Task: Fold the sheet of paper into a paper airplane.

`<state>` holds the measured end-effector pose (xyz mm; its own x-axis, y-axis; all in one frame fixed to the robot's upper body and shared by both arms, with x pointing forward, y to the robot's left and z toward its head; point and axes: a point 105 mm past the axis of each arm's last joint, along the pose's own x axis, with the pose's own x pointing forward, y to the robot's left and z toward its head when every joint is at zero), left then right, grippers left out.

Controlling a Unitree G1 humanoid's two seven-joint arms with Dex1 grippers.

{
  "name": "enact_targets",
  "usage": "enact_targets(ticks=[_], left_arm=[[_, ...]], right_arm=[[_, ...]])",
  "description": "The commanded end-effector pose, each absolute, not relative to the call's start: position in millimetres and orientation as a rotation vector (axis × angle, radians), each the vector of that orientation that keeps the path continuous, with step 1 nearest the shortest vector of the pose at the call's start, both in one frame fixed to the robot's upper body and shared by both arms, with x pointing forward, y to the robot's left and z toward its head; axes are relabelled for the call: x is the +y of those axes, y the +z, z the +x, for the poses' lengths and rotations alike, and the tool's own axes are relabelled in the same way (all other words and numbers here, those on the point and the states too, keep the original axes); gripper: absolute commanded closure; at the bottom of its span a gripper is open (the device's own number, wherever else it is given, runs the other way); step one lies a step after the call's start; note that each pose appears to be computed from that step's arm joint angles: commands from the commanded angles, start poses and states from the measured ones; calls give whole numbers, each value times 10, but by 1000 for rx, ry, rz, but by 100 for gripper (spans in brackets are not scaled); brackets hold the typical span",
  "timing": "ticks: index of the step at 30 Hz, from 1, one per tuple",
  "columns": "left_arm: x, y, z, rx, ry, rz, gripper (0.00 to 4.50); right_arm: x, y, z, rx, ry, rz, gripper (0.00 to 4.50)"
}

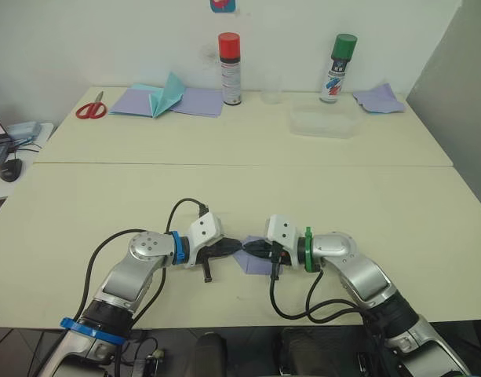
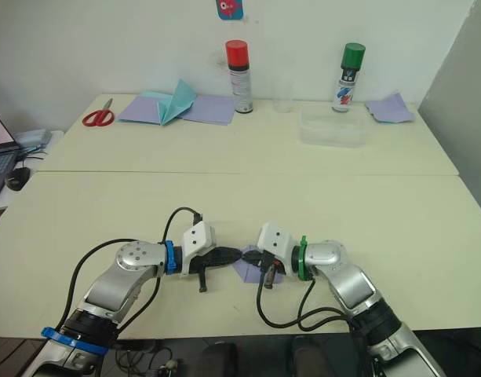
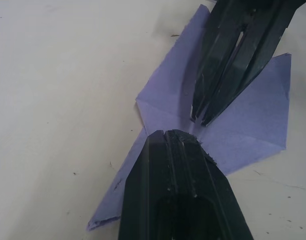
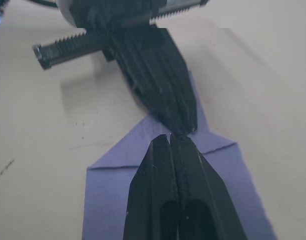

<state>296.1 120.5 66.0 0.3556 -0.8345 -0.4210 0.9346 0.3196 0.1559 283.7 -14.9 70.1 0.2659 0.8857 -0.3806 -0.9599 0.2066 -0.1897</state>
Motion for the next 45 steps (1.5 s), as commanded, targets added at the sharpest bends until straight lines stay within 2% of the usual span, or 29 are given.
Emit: enact_targets(ticks=[1, 8, 16, 22, 28, 33, 37, 39, 45], left_arm=[[1289, 432, 2928, 397, -1171, 429, 450], [1280, 427, 2944, 401, -1176, 430, 450], [1277, 398, 2948, 417, -1189, 435, 450], [1267, 380, 2944, 423, -1197, 437, 450], [1265, 371, 2956, 424, -1200, 438, 450], [1273, 368, 2964, 422, -1197, 439, 450], [1278, 368, 2957, 421, -1196, 440, 450], [1280, 367, 2954, 421, -1196, 441, 450], [1267, 372, 2941, 419, -1196, 443, 450]], right_arm=[[-167, 718, 2852, 201, 1300, -476, 447], [-291, 648, 2910, 254, 1250, -510, 447], [-494, 615, 2824, 334, 1229, -480, 447], [-786, 547, 2744, 427, 1184, -495, 447], [-980, 640, 2696, 449, 1156, -485, 447], [-807, 1018, 2642, 306, 1243, -348, 447], [-693, 1157, 2551, 252, 1342, -323, 447], [-638, 1176, 2552, 237, 1359, -329, 447], [-534, 979, 2850, 239, 1216, -387, 447]])
